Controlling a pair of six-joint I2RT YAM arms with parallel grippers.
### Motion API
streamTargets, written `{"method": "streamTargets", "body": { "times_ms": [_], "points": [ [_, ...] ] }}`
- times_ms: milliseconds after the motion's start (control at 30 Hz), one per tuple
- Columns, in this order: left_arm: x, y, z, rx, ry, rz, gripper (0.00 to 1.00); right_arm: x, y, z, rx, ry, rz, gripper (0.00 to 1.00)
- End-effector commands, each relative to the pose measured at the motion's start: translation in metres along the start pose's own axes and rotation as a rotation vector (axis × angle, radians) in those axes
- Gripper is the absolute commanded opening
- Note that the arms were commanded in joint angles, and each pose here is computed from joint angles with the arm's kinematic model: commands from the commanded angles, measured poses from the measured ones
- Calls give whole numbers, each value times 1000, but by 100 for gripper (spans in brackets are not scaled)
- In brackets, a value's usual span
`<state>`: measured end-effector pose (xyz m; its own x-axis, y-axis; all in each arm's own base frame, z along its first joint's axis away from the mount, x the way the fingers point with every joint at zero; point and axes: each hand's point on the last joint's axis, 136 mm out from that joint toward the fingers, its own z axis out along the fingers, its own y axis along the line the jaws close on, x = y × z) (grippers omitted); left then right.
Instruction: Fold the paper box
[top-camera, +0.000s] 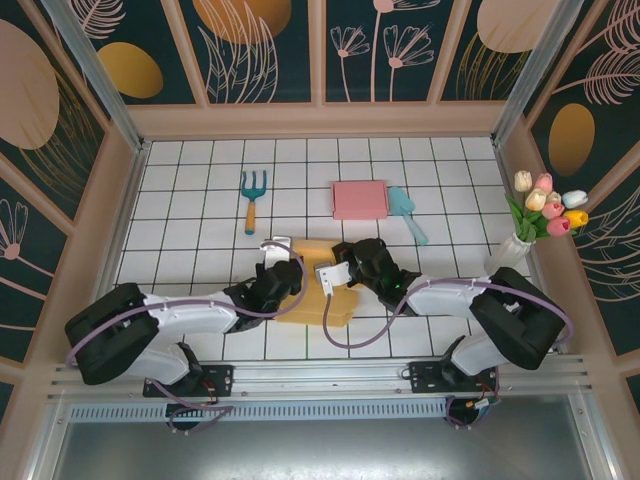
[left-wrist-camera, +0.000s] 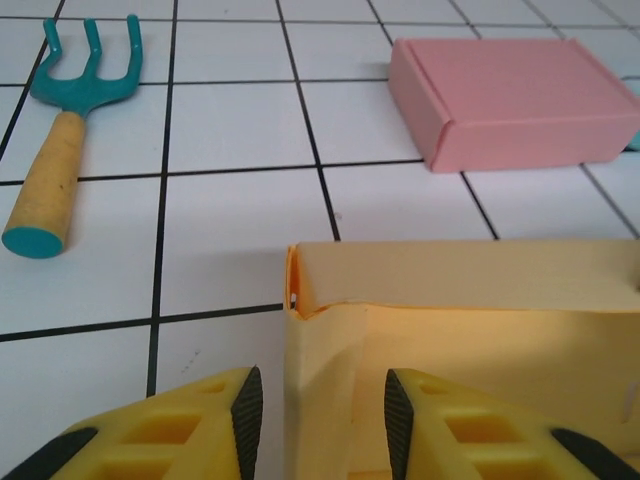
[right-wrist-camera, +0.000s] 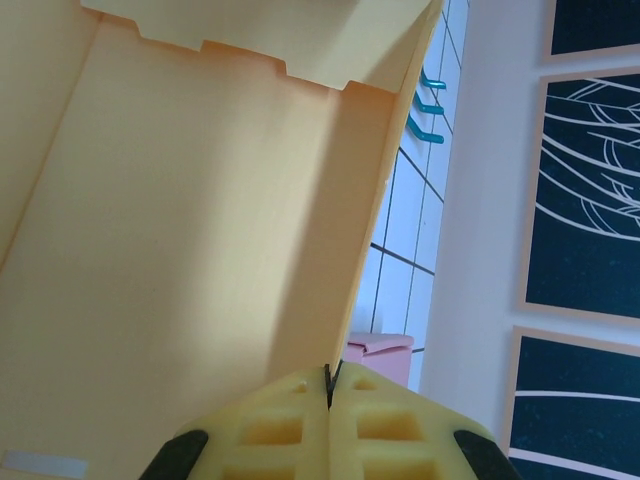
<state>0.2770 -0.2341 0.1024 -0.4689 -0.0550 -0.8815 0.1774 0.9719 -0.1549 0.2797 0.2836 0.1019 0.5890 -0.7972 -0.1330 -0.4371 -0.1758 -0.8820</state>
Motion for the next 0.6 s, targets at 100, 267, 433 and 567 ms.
{"method": "streamTargets", "body": {
  "times_ms": [100, 267, 433, 567],
  "points": [
    [0, 7, 0, -16, 12, 27, 43, 9, 59, -4, -185, 25, -4, 0],
    [13, 15, 17, 11, 68, 3, 44, 7, 60, -4, -190, 20, -8, 0],
    [16, 5, 24, 88, 76, -21, 44, 6, 60, -3, -181, 16, -15, 0],
    [15, 6, 34, 48, 78, -9, 36, 4, 57, -5, -143, 7, -27, 0]
  ]
}}
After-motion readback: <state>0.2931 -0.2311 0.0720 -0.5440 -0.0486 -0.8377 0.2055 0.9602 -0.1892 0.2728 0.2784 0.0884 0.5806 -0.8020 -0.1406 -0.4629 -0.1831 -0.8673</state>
